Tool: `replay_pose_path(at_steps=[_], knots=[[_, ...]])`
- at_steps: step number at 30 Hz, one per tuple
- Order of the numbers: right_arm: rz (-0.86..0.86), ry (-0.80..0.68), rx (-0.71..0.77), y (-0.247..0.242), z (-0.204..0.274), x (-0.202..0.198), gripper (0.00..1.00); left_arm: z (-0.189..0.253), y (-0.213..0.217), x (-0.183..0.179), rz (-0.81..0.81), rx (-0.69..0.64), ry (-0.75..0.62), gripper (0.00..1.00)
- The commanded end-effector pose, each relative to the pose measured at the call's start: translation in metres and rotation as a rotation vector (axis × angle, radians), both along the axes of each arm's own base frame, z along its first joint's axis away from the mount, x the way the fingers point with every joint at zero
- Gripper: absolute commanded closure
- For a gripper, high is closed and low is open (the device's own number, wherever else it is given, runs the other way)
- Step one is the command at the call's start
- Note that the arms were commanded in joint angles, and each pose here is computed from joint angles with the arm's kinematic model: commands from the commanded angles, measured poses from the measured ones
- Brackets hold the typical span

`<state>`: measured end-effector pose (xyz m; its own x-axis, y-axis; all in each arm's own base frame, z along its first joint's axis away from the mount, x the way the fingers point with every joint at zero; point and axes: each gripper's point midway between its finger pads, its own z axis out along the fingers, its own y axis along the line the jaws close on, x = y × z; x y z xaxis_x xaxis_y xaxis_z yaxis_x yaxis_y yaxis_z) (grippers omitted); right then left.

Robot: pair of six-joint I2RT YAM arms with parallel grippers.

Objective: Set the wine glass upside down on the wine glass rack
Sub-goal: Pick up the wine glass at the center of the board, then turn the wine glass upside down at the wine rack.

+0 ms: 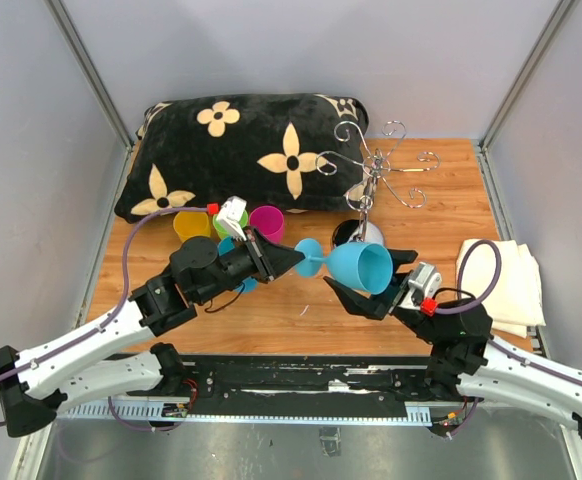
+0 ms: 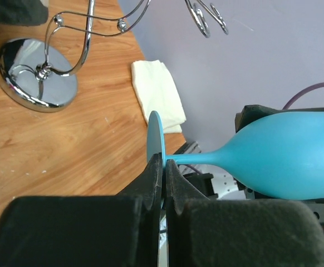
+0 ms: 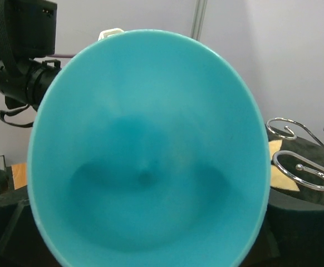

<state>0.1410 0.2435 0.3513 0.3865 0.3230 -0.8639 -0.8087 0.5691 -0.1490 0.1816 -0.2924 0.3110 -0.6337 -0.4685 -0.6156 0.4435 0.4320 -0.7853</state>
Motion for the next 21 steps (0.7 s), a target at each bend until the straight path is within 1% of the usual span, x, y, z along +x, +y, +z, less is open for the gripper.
replay_pose_path(at_steps=[1, 8, 11, 15, 18, 21], knots=[[0.010, 0.048, -0.096, -0.003, -0.020, -0.002, 0.22, 0.032, 0.021, 0.008, 0.084, 0.040, -0.139, 0.99], [0.028, 0.120, -0.182, -0.013, -0.058, -0.010, 0.08, 0.050, 0.038, 0.014, 0.147, 0.098, -0.222, 1.00], [0.033, 0.145, -0.211, -0.018, -0.070, -0.013, 0.06, 0.057, 0.046, 0.017, 0.174, 0.137, -0.258, 1.00], [0.015, 0.218, -0.269, -0.031, -0.087, -0.016, 0.05, 0.064, 0.060, 0.018, 0.199, 0.234, -0.331, 0.99], [0.019, 0.306, -0.315, -0.041, -0.103, -0.021, 0.05, 0.067, 0.075, 0.021, 0.236, 0.311, -0.375, 1.00], [0.062, 0.434, -0.358, -0.045, -0.122, -0.033, 0.04, 0.065, 0.084, 0.023, 0.244, 0.402, -0.431, 1.00]])
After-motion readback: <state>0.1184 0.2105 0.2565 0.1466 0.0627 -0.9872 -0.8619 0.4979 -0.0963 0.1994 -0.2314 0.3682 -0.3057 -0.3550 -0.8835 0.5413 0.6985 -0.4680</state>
